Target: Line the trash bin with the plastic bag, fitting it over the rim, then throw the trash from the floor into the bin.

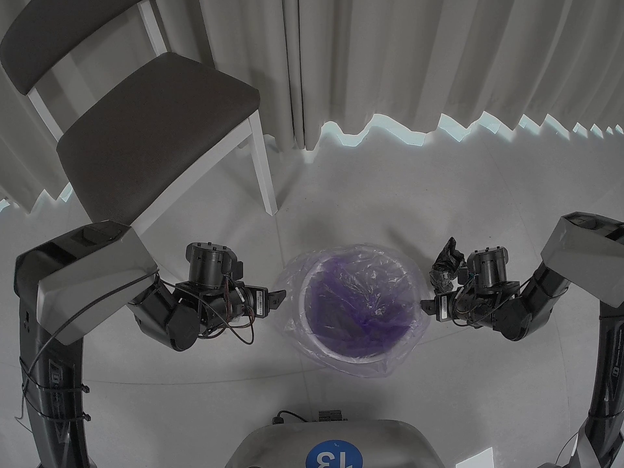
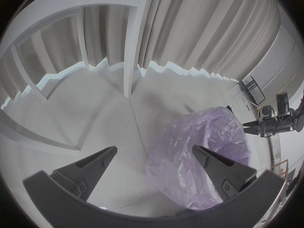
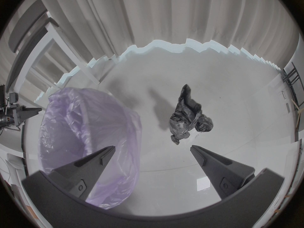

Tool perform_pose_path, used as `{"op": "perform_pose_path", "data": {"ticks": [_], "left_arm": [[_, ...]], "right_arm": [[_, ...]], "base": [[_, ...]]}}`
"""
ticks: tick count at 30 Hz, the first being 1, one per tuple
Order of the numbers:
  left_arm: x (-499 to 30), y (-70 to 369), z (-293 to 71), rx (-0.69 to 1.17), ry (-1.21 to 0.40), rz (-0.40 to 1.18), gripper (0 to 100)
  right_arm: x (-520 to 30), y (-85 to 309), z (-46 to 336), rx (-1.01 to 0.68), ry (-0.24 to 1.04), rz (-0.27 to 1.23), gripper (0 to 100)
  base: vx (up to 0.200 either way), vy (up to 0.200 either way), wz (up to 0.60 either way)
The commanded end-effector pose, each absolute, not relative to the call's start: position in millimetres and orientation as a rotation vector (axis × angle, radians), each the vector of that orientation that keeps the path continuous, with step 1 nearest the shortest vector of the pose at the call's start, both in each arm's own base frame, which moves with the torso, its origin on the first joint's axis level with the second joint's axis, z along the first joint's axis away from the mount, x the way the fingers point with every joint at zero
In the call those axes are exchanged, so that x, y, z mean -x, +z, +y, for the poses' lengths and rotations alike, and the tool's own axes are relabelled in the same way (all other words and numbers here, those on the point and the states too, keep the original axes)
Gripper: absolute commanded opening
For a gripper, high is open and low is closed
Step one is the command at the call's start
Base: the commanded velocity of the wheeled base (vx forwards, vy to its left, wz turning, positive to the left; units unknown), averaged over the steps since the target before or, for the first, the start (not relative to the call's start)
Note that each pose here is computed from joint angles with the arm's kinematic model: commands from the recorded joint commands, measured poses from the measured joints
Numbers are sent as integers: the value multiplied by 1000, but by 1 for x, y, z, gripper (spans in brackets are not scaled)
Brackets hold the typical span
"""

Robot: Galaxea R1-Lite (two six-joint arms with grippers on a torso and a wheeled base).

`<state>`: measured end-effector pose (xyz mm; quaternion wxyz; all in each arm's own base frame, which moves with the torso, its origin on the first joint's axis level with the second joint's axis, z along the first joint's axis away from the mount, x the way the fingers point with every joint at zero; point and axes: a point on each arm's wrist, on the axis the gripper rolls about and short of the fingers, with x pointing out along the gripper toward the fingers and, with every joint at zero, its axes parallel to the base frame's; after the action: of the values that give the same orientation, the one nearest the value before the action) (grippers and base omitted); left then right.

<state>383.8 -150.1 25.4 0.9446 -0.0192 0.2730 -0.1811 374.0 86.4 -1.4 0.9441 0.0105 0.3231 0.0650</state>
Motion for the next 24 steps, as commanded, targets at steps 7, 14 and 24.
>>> {"op": "perform_pose_path", "data": {"ticks": [7,14,24], "left_arm": [[-397,-9,-154,28,-356,606,100],[-416,-11,-164,23,-358,616,100],[-431,-17,-174,13,-361,626,100]], "right_arm": [[-379,-40,87,-10,125,734,100],[-397,-56,82,-17,106,729,100],[-421,-65,83,-24,100,705,100]], "base": [[0,0,0],[0,0,0],[0,0,0]]}}
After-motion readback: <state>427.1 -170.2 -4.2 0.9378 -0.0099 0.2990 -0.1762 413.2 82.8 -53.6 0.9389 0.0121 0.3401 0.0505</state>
